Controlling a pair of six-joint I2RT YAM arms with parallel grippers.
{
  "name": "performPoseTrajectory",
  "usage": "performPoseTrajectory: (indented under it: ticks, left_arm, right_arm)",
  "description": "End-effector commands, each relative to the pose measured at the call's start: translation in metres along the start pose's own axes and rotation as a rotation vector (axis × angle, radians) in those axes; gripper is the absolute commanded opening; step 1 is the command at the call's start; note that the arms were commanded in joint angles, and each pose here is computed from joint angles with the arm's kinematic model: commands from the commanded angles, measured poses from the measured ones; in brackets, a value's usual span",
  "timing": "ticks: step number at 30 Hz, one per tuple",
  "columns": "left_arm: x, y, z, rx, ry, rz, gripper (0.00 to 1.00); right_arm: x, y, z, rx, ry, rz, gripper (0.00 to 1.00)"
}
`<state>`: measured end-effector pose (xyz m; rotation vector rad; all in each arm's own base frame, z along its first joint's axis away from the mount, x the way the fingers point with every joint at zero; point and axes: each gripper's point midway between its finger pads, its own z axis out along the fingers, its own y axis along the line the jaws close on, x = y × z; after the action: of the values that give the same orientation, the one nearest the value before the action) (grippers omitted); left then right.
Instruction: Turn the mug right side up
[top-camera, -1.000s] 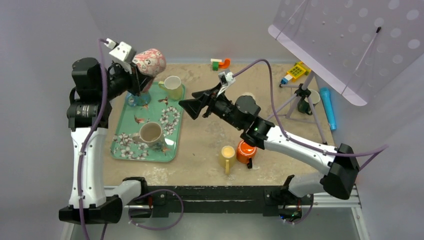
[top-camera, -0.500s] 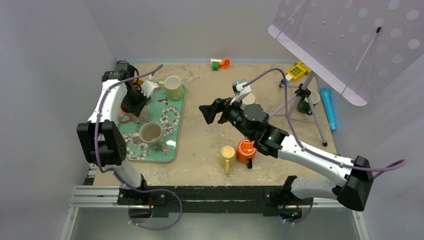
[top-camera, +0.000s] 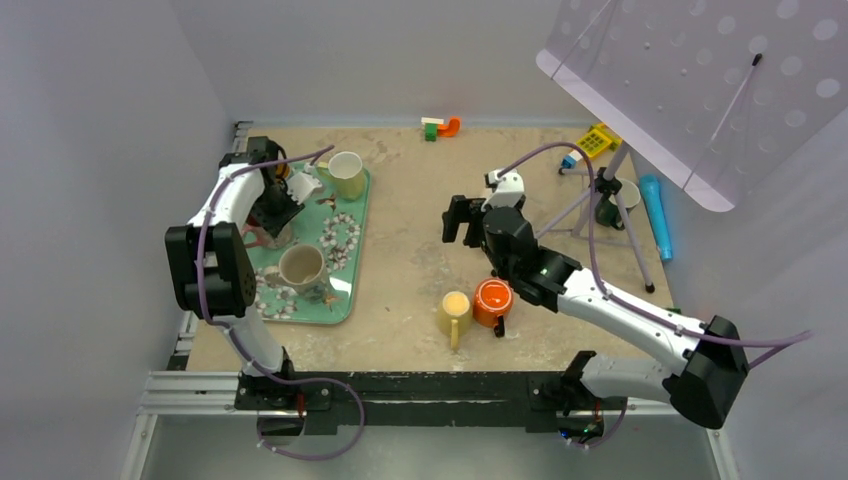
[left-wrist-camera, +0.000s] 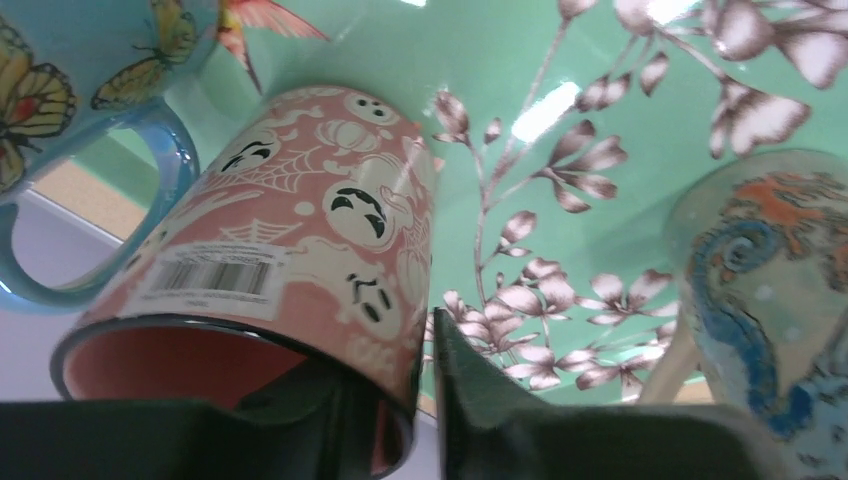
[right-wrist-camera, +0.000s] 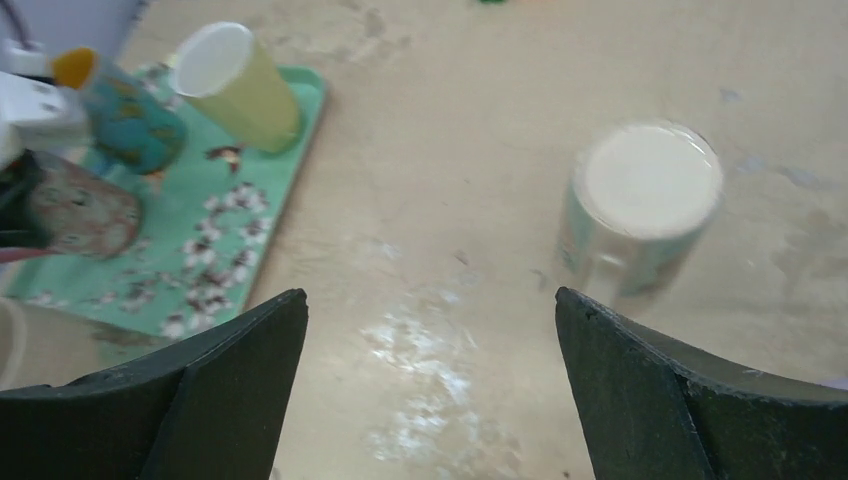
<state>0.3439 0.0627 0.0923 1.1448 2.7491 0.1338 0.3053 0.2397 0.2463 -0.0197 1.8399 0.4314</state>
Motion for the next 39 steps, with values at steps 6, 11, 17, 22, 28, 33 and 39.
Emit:
performPoseTrajectory:
  ticks: [6,11,17,22,28,33,39]
  left_arm:
    - [-0.021,0.007,-0.049,-0.087,-0.167,-0.031,0.48]
    - [-0.031,-0.004,-0.099,-0.095,-0.281,-0.065,0.53]
    - [-0.035,-0.033,-0.151,-0.105,-0.446,-0.054,0.56]
    - [-0.043,-0.069,-0.180,-0.024,-0.592,-0.026,0.57]
    - [-0.057,-0.113,-0.213,0.105,-0.783,-0.040,0.57]
    - [-0.071,-0.144,-0.252,0.218,-0.968,-0.054,0.58]
    - [-0.085,-0.180,-0.300,0.441,-1.150,-0.067,0.71]
  right_arm:
    - [0.069,-0.080,0.017,0.343,0.084,-0.055,0.81]
    - [0.084,-0.089,0.036,0.383,0.066,-0.047,0.77]
    - [0.100,-0.109,0.061,0.419,0.095,-0.031,0.72]
    - [0.112,-0.123,0.086,0.443,0.144,-0.045,0.68]
    - [0.113,-0.125,0.098,0.443,0.155,-0.065,0.13]
    - [0.075,-0.096,0.103,0.303,0.074,-0.083,0.00]
    - [-0.036,-0.004,0.061,-0.109,-0.181,0.006,0.00]
